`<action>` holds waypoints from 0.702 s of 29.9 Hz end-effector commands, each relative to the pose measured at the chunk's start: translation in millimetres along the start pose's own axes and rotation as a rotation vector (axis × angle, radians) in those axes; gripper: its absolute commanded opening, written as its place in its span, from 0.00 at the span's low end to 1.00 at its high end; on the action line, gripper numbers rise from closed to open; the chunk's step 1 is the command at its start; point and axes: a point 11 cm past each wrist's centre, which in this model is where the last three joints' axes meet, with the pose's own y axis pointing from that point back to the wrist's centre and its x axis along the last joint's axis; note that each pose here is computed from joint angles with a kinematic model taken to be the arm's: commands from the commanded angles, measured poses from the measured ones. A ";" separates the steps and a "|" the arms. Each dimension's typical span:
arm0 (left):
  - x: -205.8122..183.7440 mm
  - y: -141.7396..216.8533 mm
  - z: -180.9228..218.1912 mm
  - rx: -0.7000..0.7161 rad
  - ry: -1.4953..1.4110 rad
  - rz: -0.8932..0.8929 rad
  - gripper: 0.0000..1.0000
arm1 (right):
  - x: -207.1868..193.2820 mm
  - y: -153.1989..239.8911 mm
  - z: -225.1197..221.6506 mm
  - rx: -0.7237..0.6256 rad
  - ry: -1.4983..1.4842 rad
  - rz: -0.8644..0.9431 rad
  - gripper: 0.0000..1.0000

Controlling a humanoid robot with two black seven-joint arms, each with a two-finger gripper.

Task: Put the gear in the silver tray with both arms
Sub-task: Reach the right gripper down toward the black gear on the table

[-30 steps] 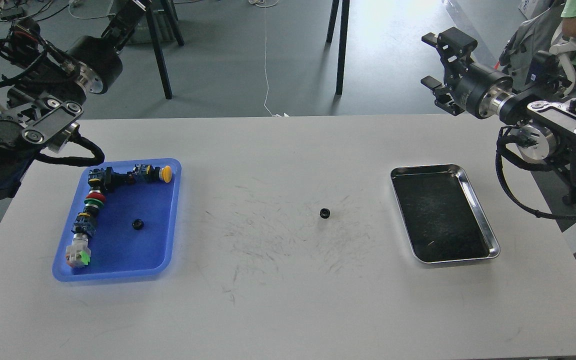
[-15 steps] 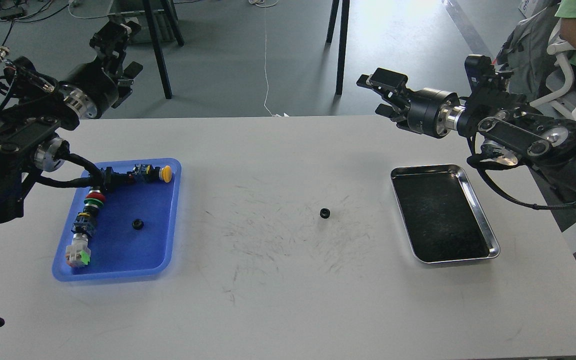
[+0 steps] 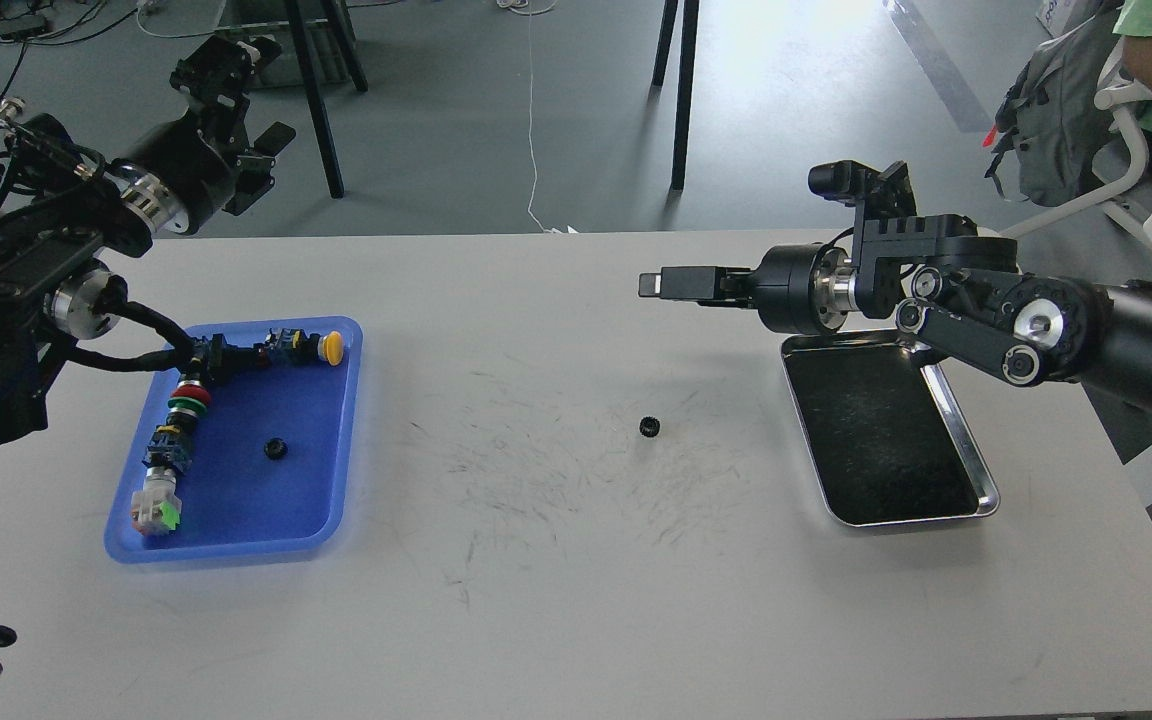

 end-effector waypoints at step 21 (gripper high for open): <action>6.5 2.3 4.4 -0.022 0.053 -0.007 0.99 | -53.2 -39.6 -21.2 -0.037 0.465 -0.369 0.98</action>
